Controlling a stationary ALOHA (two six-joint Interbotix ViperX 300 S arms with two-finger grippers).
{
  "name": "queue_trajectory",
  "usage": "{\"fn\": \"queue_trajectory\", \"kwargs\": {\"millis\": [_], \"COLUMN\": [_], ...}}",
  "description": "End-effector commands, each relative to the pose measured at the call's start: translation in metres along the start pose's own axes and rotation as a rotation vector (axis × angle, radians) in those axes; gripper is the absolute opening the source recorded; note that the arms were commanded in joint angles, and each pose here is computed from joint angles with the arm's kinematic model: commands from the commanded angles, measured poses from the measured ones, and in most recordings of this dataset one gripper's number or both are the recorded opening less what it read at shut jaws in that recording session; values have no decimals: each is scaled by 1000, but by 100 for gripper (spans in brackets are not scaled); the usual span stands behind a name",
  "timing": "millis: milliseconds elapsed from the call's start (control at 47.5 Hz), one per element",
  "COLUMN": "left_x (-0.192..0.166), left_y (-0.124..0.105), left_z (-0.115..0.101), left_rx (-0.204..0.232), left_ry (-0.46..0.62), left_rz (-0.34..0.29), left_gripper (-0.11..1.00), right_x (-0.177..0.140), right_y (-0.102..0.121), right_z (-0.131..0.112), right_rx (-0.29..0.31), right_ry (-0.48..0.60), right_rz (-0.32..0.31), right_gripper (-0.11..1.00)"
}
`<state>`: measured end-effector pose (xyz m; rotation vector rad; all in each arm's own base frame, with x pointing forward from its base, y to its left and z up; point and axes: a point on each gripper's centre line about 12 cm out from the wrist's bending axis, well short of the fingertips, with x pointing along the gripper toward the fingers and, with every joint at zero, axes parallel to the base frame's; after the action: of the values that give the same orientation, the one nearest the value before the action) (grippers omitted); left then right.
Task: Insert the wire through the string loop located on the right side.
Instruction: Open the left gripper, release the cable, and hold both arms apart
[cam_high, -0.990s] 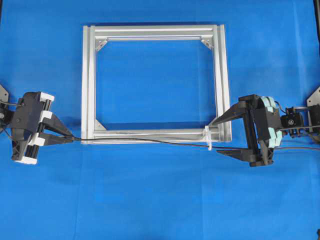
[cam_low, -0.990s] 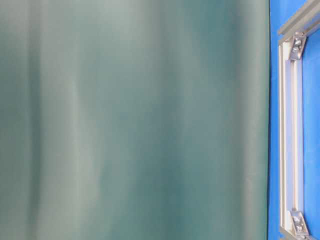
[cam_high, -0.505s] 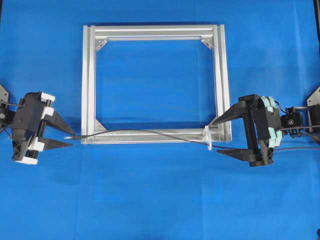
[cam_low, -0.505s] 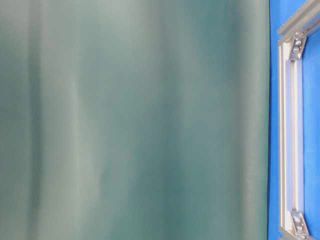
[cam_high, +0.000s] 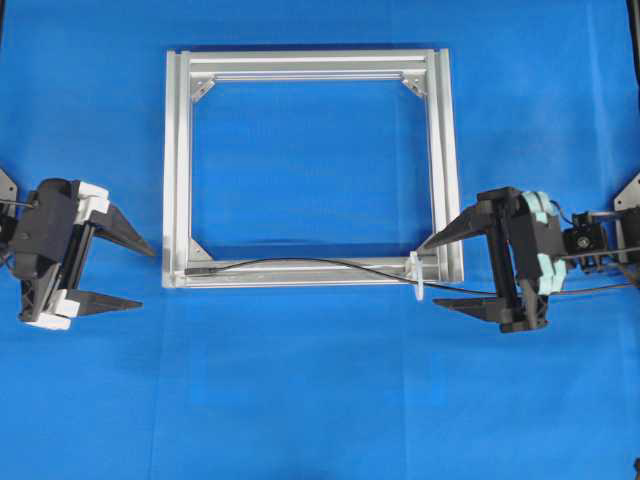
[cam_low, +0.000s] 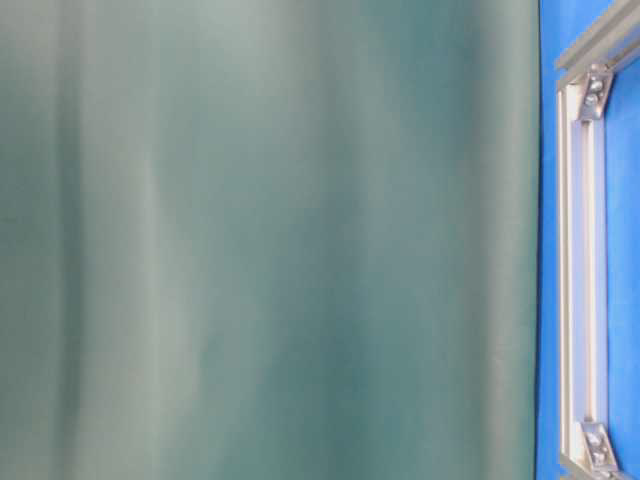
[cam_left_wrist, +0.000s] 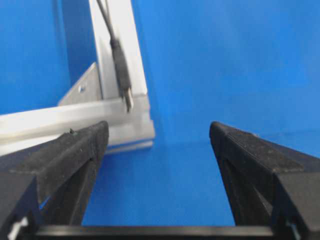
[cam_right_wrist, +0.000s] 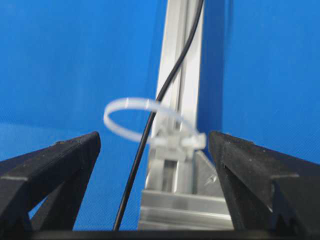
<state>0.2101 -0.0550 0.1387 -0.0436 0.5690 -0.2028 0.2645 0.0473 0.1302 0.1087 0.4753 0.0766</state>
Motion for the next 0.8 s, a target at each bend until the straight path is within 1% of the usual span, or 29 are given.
{"fn": "queue_trajectory", "kwargs": {"millis": [0,105,211,295,421,779], "left_x": [-6,-14,-21,-25,-28,-26], "left_y": [0,3,6,8,8,8], "left_z": [19,29,32,34,36,35], "left_rx": [-5,-13,-24,-28,-30,-31], "left_ry": [-41,-57,-70,-86,-103,-89], "left_rz": [3,12,24,28,30,30], "left_gripper": [78,78,78,78,78,78], "right_x": [-4,-11,-17,-21,-24,-23], "right_y": [0,-2,-1,0,0,0], "right_z": [18,30,42,47,49,49], "right_rx": [3,0,0,-5,-2,-4], "right_ry": [-39,-32,-29,-27,-30,-24], "right_rz": [1,-2,4,10,11,12], "right_gripper": [94,94,94,94,94,94]}}
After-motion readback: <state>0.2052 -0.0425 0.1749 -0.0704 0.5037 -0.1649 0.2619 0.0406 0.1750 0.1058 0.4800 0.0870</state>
